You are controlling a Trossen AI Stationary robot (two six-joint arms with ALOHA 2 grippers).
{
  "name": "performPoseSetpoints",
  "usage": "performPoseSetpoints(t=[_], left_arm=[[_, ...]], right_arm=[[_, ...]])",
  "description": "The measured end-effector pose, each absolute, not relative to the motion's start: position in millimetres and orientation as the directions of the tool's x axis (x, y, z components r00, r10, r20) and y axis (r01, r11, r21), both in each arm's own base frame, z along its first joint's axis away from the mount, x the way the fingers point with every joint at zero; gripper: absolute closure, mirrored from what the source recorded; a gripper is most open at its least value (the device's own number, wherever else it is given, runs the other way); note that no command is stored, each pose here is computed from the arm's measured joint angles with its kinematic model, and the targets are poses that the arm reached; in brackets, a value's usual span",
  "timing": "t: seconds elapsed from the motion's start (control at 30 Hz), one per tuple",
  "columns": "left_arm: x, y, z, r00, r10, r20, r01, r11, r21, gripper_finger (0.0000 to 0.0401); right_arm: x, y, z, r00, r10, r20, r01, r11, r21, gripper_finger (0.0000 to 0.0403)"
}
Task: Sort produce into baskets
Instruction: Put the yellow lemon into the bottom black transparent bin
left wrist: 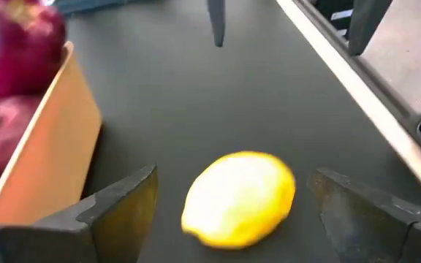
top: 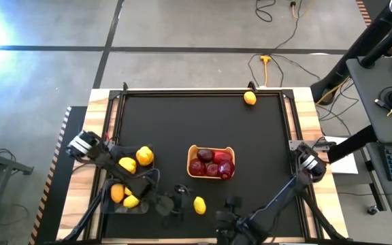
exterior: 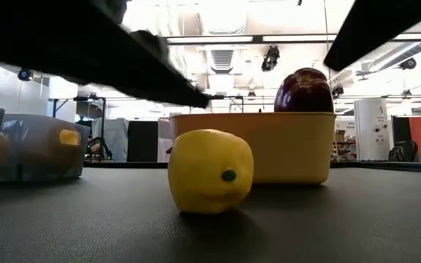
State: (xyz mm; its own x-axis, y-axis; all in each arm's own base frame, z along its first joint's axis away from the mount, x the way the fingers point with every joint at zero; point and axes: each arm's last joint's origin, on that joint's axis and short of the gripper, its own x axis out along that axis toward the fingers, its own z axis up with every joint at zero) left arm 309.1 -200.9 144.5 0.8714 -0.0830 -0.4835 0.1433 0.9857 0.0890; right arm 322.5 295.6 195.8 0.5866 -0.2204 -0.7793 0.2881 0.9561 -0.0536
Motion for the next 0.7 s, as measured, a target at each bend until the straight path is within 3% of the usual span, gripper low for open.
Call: performPoseSetpoints(t=[0.27, 0.37, 0.53, 0.7], left_arm=[[341, -223, 136, 0.827, -0.072, -0.557, 0.203, 0.963, 0.177, 0.0068], [356, -227, 147, 0.733, -0.131, -0.668, 0.342, 0.919, 0.195, 0.0068], [374, -224, 182, 0.587, -0.117, -0.801, 0.510, 0.822, 0.253, 0.0068], [390, -220, 162, 0.473, -0.152, -0.868, 0.626, 0.751, 0.210, 0.0068]], right_arm=[[318, 299, 200, 0.595, -0.247, -0.765, 0.298, 0.952, -0.076, 0.0016], [317, 298, 199, 0.590, -0.247, -0.769, 0.294, 0.952, -0.080, 0.0016], [317, 298, 199, 0.584, -0.246, -0.774, 0.304, 0.950, -0.072, 0.0016], [316, 297, 197, 0.579, -0.251, -0.776, 0.308, 0.948, -0.077, 0.0016]])
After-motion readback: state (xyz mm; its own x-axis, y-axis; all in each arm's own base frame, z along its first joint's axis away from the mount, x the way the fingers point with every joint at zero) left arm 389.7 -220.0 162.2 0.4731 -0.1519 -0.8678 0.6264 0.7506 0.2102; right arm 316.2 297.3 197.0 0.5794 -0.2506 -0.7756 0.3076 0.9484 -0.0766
